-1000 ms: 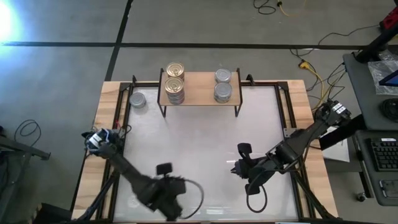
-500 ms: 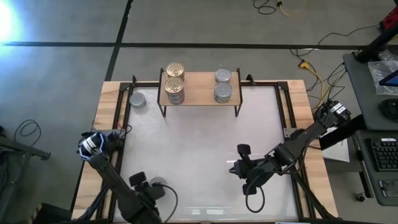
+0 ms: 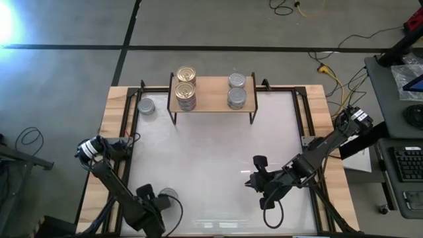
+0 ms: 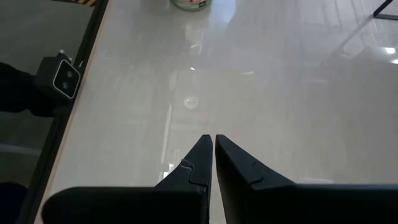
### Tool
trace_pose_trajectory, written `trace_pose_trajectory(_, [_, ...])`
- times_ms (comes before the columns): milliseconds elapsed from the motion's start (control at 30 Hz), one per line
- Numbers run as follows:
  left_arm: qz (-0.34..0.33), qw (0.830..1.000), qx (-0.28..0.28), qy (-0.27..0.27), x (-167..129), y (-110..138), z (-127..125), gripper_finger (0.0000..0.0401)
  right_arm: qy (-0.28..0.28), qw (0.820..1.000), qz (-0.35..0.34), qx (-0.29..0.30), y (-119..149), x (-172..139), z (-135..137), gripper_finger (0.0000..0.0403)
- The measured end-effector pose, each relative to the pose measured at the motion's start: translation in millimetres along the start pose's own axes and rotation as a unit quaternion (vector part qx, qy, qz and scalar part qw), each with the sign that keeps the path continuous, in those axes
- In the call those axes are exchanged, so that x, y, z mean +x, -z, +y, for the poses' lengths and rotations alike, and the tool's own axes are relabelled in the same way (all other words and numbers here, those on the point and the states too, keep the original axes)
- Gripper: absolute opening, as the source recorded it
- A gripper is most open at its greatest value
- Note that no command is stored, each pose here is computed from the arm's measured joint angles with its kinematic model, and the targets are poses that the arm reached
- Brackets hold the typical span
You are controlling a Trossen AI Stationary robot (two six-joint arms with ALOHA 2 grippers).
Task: Stack canned seafood by type on shelf
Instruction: Stack the green tuna can on top of the other green tuna on the shelf
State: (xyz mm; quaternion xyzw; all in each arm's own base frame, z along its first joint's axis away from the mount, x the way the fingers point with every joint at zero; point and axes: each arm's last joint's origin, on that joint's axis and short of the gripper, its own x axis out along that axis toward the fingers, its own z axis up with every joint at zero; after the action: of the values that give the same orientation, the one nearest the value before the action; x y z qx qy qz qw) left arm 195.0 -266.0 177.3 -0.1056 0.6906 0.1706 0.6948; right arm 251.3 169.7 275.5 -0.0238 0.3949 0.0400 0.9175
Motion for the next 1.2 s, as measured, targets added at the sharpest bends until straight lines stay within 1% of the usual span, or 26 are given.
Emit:
trace_pose_trajectory(67, [-0.011,1.0,0.004,-0.009,7,1,4,0.0199,0.0,1.0,0.0,0.0,0,0,0,0.0013])
trace_pose_trajectory(200, [-0.006,1.0,-0.002,-0.013,16,1,7,0.0187,-0.001,1.0,0.0,0.001,0,0,1,0.0013])
trace_pose_trajectory(267, [0.0,1.0,0.007,-0.021,20,1,7,0.0181,-0.001,1.0,0.0,0.001,0,0,1,0.0013])
trace_pose_trajectory(333, [0.006,1.0,0.006,-0.019,21,1,6,0.0175,-0.001,1.0,0.0,0.0,0,0,1,0.0013])
trace_pose_trajectory(467, [-0.004,1.0,-0.007,-0.02,22,-2,2,0.0165,-0.001,1.0,0.0,-0.003,0,0,1,0.0013])
trace_pose_trajectory(600, [-0.018,1.0,0.015,-0.01,21,-8,-1,0.0162,-0.001,1.0,-0.002,-0.003,0,0,1,0.0013])
trace_pose_trajectory(667, [-0.022,1.0,0.018,-0.004,22,-15,-1,0.0162,-0.003,1.0,-0.005,-0.002,-1,0,1,0.0013])
trace_pose_trajectory(833, [-0.055,0.997,0.04,0.026,22,-37,-1,0.0161,-0.008,1.0,-0.017,-0.004,-3,0,2,0.0013])
trace_pose_trajectory(967, [-0.082,0.994,0.06,0.052,26,-59,2,0.0161,-0.009,1.0,-0.017,-0.005,-3,0,3,0.0013])
trace_pose_trajectory(1100, [-0.12,0.989,0.071,0.058,32,-83,9,0.0161,-0.01,1.0,-0.01,-0.004,3,2,5,0.0013])
trace_pose_trajectory(1200, [-0.167,0.981,0.081,0.061,32,-101,12,0.0161,-0.006,1.0,0.001,-0.003,11,6,4,0.0013])
